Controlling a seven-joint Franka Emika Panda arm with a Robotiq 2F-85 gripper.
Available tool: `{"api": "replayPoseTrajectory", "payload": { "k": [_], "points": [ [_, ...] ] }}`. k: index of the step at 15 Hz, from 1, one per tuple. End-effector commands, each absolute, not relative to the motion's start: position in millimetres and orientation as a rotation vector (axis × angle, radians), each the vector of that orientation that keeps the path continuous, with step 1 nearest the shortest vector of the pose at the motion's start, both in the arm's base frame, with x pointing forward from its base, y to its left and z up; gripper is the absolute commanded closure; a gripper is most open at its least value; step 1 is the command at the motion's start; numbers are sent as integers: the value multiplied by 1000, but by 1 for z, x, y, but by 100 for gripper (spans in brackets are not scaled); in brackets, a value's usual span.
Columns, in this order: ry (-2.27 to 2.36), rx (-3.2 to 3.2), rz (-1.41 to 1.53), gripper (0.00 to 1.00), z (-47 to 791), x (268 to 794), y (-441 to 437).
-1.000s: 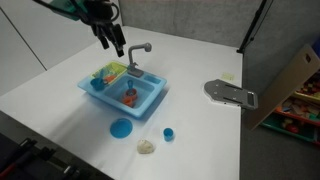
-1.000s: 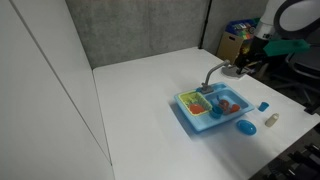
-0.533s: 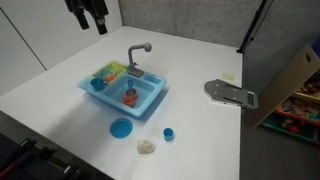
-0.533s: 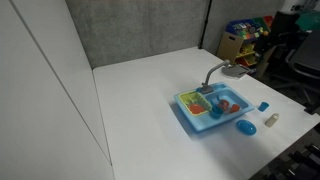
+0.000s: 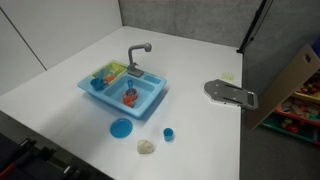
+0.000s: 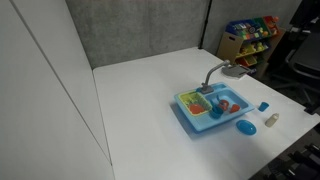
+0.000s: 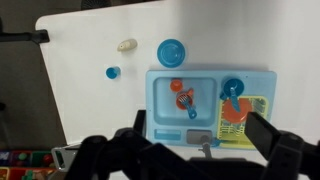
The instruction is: Put the blue brush in the orange cup with a handle in the sink
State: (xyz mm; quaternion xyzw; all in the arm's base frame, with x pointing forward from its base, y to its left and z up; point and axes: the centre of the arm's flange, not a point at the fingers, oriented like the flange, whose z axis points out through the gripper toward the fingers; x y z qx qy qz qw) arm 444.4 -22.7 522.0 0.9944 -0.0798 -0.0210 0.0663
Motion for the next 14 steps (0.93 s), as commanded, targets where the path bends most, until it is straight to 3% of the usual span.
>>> {"api": "replayPoseTrajectory", "payload": {
  "k": [1, 7, 14],
  "points": [
    [-106, 3062, -75, 0, 541, 432, -20],
    [17, 3151, -92, 0, 556, 412, -18],
    [-8, 3126, -102, 0, 541, 423, -13]
  ]
}}
